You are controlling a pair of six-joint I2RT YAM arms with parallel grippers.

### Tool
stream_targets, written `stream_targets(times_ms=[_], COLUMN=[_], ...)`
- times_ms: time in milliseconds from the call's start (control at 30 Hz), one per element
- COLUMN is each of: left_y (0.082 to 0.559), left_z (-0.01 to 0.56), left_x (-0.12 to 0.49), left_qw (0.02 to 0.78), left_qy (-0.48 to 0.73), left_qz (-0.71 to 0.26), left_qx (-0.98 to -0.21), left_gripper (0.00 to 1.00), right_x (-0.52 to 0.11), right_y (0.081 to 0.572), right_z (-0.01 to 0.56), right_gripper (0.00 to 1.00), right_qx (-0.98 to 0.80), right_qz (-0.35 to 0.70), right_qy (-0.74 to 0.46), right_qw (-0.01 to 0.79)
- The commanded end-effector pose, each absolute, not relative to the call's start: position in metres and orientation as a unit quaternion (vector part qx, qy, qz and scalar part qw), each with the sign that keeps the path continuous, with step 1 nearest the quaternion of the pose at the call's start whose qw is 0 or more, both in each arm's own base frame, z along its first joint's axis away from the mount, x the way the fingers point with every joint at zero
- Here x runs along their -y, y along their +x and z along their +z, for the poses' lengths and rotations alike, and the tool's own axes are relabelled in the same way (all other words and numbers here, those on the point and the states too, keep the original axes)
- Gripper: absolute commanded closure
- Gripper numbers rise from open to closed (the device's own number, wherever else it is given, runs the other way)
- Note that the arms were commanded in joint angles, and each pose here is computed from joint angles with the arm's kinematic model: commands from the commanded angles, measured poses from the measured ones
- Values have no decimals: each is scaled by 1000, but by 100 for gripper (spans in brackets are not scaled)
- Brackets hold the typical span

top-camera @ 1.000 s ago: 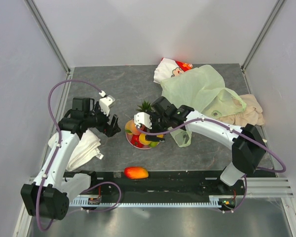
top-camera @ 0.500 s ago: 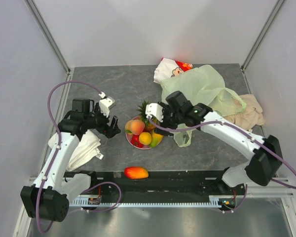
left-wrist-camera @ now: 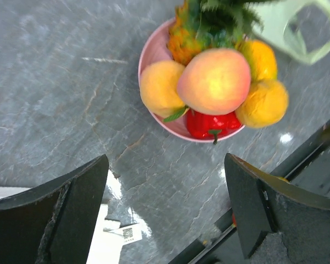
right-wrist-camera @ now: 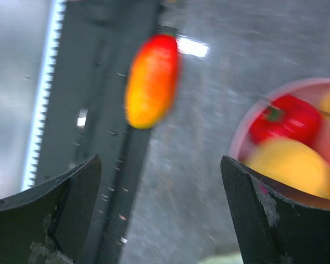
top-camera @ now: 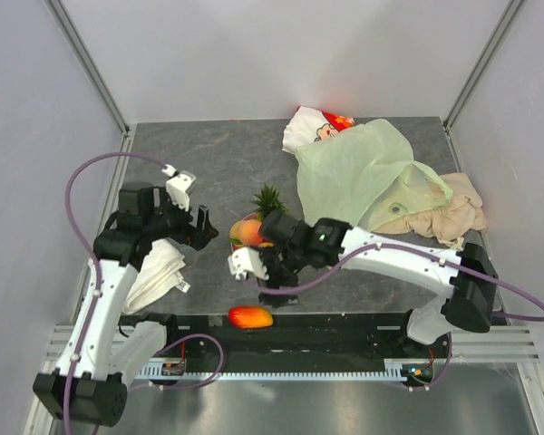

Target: Take the fake fruits out of the plastic bag

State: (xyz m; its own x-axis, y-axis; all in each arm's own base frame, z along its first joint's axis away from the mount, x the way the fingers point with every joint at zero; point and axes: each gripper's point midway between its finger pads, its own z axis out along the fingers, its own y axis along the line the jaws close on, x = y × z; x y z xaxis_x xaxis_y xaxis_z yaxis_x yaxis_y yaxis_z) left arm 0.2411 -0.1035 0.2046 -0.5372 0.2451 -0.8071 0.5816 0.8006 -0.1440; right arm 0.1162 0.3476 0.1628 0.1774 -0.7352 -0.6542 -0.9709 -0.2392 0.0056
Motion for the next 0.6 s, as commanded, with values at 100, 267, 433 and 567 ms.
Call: stream_targets(times_ms=[100,267,433,567], left_y=[235,241,239,237], left_z=[258,298,326,330], left_x=[77,51,47,45], left_qw=[492,543,574,583], left_qy=[138,85,73,69], left_qz=[-175,-128,-124,-123], left_qx=[-842,-826,-806,-800], left_gripper=[5,4,4,4], right_x=[-401,-431,-449,-453], right_y=[88,94,88,85], right_z=[130,102,85,68], right_gripper=[2,5,16,27], right_qx=[-635,-684,-684,-693], right_qz=[288,266,263,250], right_qy=[-684,-642,-650,-650], right_qw=[214,221,202,184])
